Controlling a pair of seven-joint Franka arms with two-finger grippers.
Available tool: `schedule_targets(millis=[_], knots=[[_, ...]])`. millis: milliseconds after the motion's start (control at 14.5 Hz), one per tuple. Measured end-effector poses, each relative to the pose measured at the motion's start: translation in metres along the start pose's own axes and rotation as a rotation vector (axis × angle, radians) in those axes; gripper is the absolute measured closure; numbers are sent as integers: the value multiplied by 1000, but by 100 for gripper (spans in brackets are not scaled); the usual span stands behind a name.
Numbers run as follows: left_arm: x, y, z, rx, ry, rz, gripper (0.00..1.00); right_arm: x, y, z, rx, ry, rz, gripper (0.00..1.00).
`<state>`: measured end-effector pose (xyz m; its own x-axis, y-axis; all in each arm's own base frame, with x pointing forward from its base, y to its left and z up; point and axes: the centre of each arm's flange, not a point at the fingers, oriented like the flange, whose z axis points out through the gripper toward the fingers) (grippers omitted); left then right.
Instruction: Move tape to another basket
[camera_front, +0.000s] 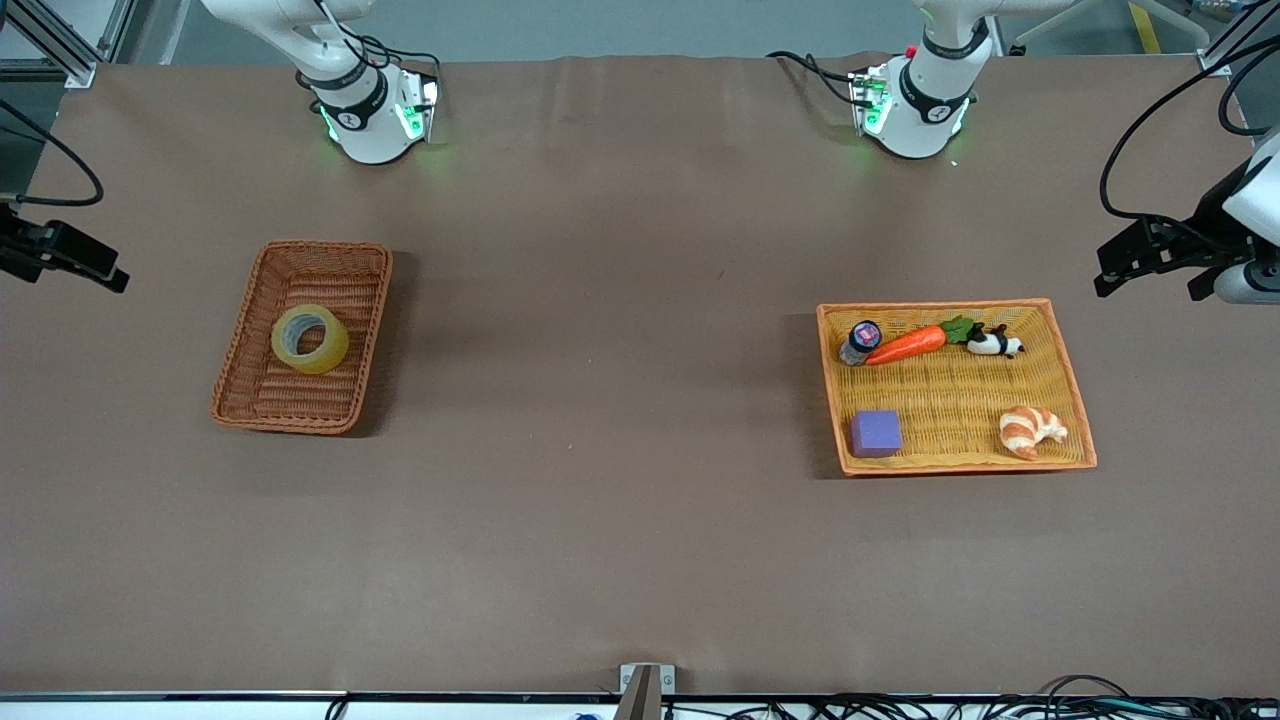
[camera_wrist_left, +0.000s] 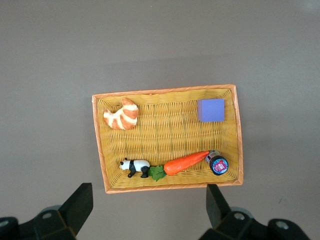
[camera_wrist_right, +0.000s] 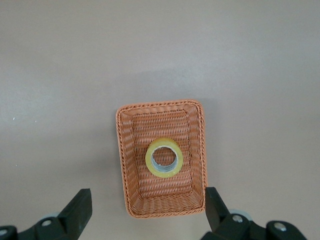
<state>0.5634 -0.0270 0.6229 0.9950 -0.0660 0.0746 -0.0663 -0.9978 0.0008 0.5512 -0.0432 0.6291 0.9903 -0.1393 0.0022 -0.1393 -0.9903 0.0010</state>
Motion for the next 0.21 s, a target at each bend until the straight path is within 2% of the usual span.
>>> schedule_targets(millis=[207], knots=[[0, 0, 0, 0, 0, 0, 0, -5, -1, -2, 2, 1, -3, 0]])
